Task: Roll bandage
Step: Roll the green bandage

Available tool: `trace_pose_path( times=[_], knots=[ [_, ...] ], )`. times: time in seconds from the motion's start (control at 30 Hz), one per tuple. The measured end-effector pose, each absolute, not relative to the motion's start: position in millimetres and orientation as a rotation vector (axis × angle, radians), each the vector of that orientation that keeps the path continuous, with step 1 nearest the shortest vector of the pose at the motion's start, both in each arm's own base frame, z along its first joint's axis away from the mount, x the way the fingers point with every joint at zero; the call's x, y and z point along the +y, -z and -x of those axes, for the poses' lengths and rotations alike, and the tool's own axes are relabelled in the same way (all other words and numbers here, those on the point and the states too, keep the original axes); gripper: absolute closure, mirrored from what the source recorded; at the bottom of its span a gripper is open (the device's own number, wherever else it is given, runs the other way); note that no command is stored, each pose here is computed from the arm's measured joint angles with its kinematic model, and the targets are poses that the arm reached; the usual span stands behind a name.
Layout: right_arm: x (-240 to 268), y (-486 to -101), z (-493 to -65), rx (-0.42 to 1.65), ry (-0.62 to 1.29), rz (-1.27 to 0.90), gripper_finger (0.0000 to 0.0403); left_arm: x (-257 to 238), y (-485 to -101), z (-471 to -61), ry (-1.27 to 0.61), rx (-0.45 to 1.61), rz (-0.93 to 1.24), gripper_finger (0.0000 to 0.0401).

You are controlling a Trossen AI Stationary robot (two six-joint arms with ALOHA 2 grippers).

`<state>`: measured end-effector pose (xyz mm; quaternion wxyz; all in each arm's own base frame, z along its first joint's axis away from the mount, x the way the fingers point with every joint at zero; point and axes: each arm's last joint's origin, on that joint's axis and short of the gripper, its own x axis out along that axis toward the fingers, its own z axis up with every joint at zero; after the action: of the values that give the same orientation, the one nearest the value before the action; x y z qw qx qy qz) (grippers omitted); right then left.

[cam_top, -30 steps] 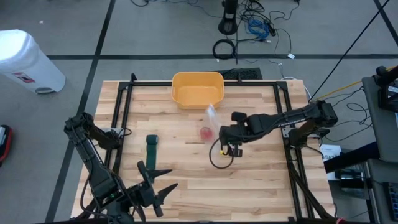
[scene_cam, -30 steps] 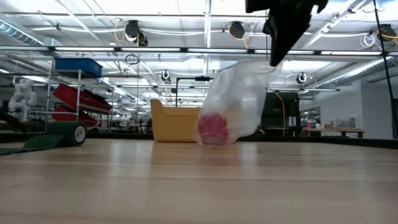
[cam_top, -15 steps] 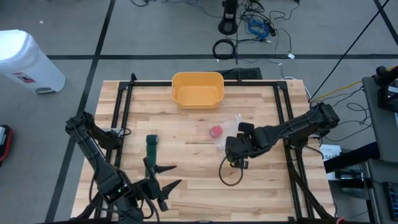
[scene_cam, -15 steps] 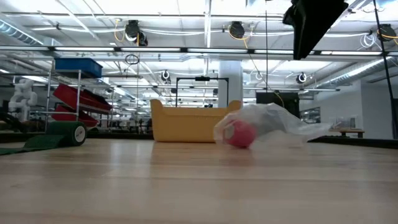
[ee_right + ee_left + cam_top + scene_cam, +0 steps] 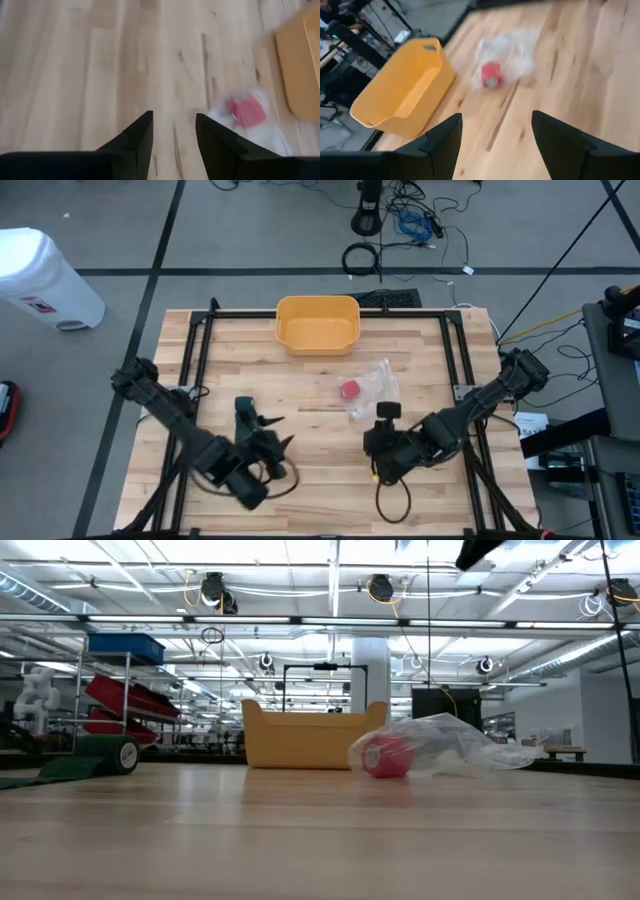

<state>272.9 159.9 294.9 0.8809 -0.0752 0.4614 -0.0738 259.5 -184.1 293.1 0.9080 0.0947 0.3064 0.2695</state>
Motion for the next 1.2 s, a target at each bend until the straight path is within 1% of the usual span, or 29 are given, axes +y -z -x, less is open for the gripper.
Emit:
trace_pose_path(
  times=[0.1, 0.17, 0.23, 0.33, 0.5, 0.63, 0.73, 0.97, 1.1, 1.2],
  knots=[
    [166.7, -296.6, -272.5, 0.933, 0.105, 0.188, 0.0270, -168.4, -278.4, -270.8, -0.540, 0.730, -0.243, 0.0155],
    [169.1, -297.9, -270.1, 0.929, 0.092, 0.194, 0.0270, -154.3, -270.5, -271.4, -0.576, 0.806, -0.266, 0.0155],
    [171.5, -298.9, -267.5, 0.927, 0.088, 0.189, 0.0270, -138.8, -263.0, -267.9, -0.645, 0.887, -0.270, 0.0155],
    [174.9, -299.6, -263.2, 0.930, 0.081, 0.187, 0.0270, -117.6, -254.9, -253.0, -0.806, 0.997, -0.280, 0.0155],
    [180.5, -299.6, -258.9, 0.931, 0.060, 0.202, 0.0270, -95.1, -237.4, -233.0, -1.049, 1.076, -0.200, 0.0155],
    [181.2, -299.7, -258.1, 0.930, 0.068, 0.186, 0.0270, -82.6, -217.8, -223.7, -1.147, 1.221, -0.087, 0.0155],
    [181.6, -299.7, -257.7, 0.930, 0.068, 0.180, 0.0270, -72.3, -204.7, -217.1, -1.207, 1.277, -0.069, 0.0155],
    [181.4, -299.8, -257.7, 0.930, 0.070, 0.179, 0.0271, -56.5, -186.3, -204.4, -1.306, 1.357, -0.058, 0.0155],
    [181.4, -299.9, -257.7, 0.930, 0.069, 0.180, 0.0271, -52.5, -177.2, -197.3, -1.326, 1.401, -0.056, 0.0157],
    [181.4, -299.8, -257.7, 0.930, 0.069, 0.180, 0.0271, -54.6, -173.4, -196.3, -1.283, 1.452, -0.044, 0.0179]
  ],
)
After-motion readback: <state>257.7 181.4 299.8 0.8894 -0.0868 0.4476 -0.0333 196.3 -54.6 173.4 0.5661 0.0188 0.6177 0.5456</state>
